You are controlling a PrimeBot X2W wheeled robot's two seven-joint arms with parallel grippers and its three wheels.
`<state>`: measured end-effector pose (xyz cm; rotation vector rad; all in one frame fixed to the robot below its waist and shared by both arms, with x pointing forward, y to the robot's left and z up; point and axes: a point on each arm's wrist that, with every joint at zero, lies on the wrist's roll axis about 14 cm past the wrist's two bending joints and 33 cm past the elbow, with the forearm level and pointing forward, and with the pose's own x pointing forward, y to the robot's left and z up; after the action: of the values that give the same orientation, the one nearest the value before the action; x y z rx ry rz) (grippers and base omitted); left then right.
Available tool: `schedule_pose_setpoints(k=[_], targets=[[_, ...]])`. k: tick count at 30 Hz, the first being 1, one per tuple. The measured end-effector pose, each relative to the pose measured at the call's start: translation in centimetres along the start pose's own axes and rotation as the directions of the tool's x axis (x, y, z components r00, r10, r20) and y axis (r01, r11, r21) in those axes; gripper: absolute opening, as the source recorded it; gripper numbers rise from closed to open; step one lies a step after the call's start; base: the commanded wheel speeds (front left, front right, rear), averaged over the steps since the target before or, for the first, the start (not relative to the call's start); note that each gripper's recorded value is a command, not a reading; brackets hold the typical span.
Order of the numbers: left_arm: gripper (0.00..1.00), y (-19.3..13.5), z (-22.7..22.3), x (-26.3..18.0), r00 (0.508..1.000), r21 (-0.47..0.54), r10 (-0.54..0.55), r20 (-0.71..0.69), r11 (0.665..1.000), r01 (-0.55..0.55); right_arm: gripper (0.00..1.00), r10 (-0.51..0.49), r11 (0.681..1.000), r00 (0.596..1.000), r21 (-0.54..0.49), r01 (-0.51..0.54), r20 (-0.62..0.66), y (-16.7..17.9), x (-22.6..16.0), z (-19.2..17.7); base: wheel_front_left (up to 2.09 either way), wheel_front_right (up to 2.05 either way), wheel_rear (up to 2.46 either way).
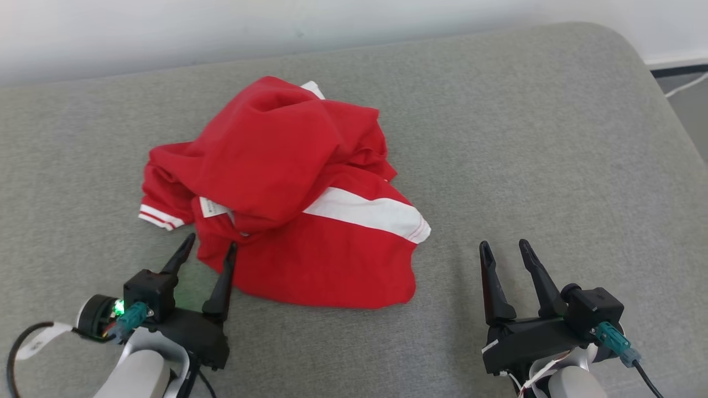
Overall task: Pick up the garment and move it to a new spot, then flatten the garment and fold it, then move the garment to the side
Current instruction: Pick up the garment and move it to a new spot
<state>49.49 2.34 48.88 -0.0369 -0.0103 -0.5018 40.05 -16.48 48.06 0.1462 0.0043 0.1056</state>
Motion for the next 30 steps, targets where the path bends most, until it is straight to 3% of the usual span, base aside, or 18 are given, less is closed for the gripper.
schedule_pose_setpoints(k=[7,8,21,30], targets=[[1.00,-0.1,-2.8,1.1,0.997,0.023,-0.021,-0.081,0.999,0.023,1.00,-0.027,1.000,1.000,-0.007,0.027,-0.012,-0.9,-0.4,-0.3,0.00,0.00,0.00],[0.00,-0.1,-3.1,1.2,0.995,0.024,-0.027,-0.091,0.999,0.029,1.00,-0.029,1.000,0.999,-0.008,0.029,-0.013,-1.0,-0.4,-0.3,0.00,0.00,0.00],[0.00,-0.7,2.5,0.7,0.997,0.018,-0.035,0.066,0.999,0.034,1.00,0.010,1.000,1.000,-0.003,-0.010,-0.021,0.4,-0.4,-0.7,0.00,0.00,0.00],[0.00,-1.5,13.4,-0.3,0.949,0.229,-0.156,0.275,0.969,0.093,1.00,0.088,0.996,0.996,0.019,-0.088,0.015,3.3,-0.4,0.4,0.00,0.00,0.00]])
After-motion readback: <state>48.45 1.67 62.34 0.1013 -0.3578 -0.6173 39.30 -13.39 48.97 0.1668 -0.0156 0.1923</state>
